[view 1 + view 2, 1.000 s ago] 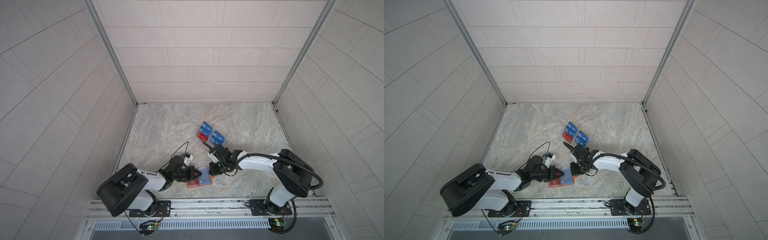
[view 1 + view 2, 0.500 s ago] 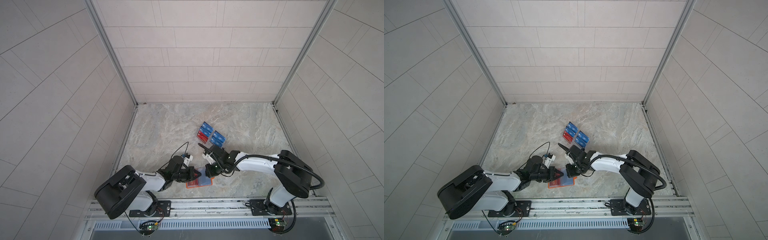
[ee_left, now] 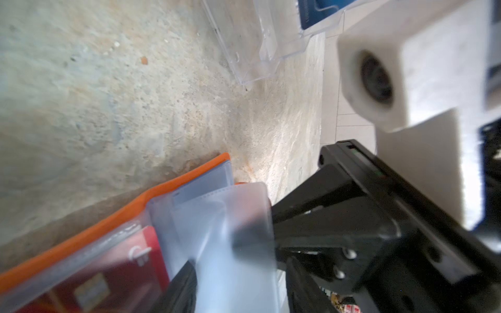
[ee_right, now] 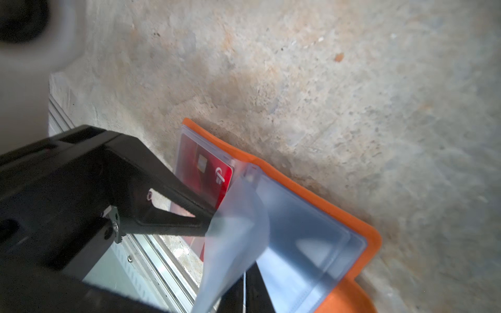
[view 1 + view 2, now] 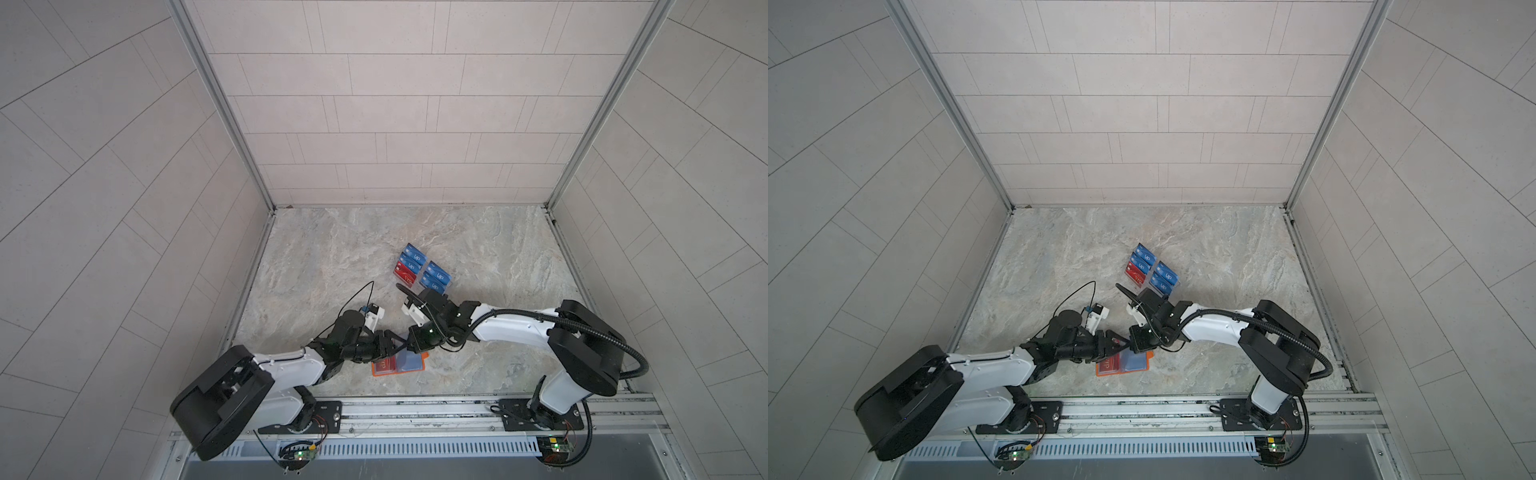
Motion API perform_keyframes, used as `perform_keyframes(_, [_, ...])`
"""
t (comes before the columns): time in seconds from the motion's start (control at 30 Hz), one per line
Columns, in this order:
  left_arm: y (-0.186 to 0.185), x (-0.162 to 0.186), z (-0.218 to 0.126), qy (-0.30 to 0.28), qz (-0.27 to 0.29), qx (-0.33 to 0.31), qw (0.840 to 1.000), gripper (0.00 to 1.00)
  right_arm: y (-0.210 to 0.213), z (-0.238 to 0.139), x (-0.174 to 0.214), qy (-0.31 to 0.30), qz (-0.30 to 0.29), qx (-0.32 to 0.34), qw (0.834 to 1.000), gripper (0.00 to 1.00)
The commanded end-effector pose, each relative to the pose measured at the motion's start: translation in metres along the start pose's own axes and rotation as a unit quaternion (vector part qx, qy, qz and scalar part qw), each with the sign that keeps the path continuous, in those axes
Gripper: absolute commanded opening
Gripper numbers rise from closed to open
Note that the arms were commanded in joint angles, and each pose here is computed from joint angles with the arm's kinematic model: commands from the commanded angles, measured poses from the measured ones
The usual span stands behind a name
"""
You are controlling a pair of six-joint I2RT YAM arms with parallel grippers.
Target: Put the credit cards into the card holder
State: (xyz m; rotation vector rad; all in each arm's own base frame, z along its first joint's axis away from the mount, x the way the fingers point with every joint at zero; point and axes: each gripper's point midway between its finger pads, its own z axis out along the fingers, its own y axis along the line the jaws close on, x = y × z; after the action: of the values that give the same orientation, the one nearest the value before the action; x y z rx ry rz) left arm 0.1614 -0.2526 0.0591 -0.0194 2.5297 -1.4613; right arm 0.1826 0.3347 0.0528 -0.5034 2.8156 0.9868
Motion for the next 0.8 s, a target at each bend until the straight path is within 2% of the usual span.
perform_keyframes(0.0, [-0.005, -0.002, -0.005, 0.007, -0.004, -0.019, 1.000, 0.64, 0.005, 0.005, -0.001, -0.002, 0.004, -0.016, 1.000, 0.09])
perform_keyframes(0.13, [0.016, 0.007, -0.016, 0.024, -0.020, -0.093, 0.995, 0.66, 0.015, 0.008, -0.003, -0.002, -0.006, -0.025, 1.000, 0.09])
perform_keyframes(0.27, [0.030, 0.004, -0.036, -0.003, -0.028, -0.152, 0.988, 0.70, 0.021, 0.015, -0.003, 0.000, -0.009, -0.029, 1.000, 0.09])
perform_keyframes(0.4, [0.026, -0.002, -0.043, -0.014, -0.022, -0.152, 0.988, 0.77, 0.021, 0.020, -0.004, 0.003, -0.008, -0.032, 0.999, 0.09])
perform_keyframes(0.53, [0.035, -0.002, -0.052, -0.015, -0.025, -0.175, 0.984, 0.75, 0.026, 0.019, -0.005, 0.002, -0.012, -0.037, 0.999, 0.09])
perform_keyframes(0.7, [0.067, 0.011, -0.074, -0.025, -0.062, -0.247, 0.967, 0.67, 0.033, 0.020, -0.003, 0.008, -0.025, -0.042, 0.999, 0.09])
perform_keyframes(0.77, [0.070, 0.012, -0.076, -0.035, -0.064, -0.247, 0.966, 0.66, 0.036, 0.023, 0.000, 0.013, -0.029, -0.043, 0.999, 0.09])
